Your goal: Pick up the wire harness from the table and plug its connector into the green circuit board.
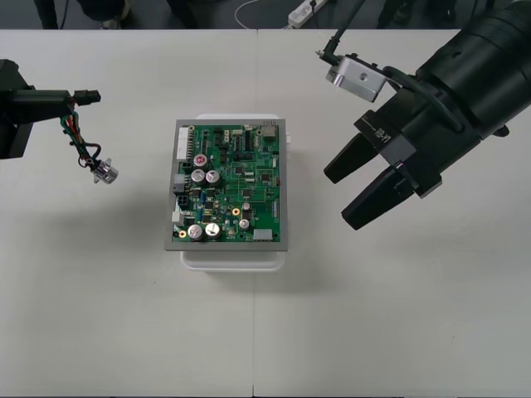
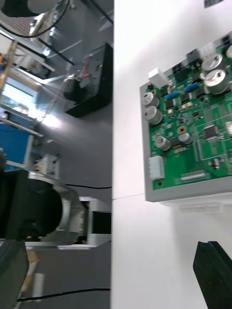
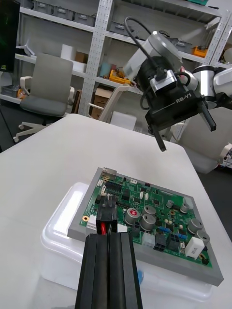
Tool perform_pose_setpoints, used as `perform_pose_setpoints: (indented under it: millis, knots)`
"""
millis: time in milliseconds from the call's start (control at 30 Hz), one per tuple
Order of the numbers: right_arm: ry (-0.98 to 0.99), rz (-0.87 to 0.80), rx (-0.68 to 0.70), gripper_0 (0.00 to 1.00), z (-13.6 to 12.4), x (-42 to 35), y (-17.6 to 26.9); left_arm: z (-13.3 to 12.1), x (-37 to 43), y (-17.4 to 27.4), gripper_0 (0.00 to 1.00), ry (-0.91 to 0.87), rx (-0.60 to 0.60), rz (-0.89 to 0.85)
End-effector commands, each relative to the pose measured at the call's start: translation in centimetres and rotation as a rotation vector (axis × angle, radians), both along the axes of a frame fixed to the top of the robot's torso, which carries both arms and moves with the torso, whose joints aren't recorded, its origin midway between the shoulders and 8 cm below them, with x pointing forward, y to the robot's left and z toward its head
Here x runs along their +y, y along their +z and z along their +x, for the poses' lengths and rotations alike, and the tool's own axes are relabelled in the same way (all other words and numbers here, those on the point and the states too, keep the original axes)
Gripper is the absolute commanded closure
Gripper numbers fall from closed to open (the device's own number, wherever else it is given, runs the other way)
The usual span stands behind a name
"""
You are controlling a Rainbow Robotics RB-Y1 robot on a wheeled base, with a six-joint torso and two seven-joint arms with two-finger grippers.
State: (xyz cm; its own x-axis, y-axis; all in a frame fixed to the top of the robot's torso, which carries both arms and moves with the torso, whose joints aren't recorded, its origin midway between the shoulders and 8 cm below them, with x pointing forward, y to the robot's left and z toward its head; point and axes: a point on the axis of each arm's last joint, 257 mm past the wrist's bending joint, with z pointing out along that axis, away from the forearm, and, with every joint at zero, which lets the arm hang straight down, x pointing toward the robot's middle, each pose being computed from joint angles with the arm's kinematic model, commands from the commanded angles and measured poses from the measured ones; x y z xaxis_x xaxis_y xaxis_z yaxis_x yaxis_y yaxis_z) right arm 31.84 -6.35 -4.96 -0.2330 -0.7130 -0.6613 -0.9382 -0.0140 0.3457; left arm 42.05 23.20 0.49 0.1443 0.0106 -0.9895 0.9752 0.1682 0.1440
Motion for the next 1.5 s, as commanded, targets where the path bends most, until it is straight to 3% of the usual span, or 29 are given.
perform_pose_setpoints:
  millis: [33, 267, 1000, 1500]
  knots:
    - [-0.015, -0.019, -0.135, 0.0, 0.8, -1.6, 0.6, -0.6, 0.4, -1.2, 1.0, -0.022, 0.001, 0.079]
    - [-0.026, -0.085, -0.267, 0.0, 2.3, -2.1, -0.7, -0.6, -0.2, -4.6, 1.0, -0.046, -0.009, 0.12]
    - [-0.05, -0.135, -0.552, 0.0, 6.7, 0.7, -2.3, -0.9, -0.2, -9.4, 1.0, -0.067, -0.086, 0.211]
    - [0.078, -0.125, -0.707, 0.0, 7.5, 2.0, -2.6, -1.8, -1.1, -11.1, 1.0, -0.115, -0.169, 0.24]
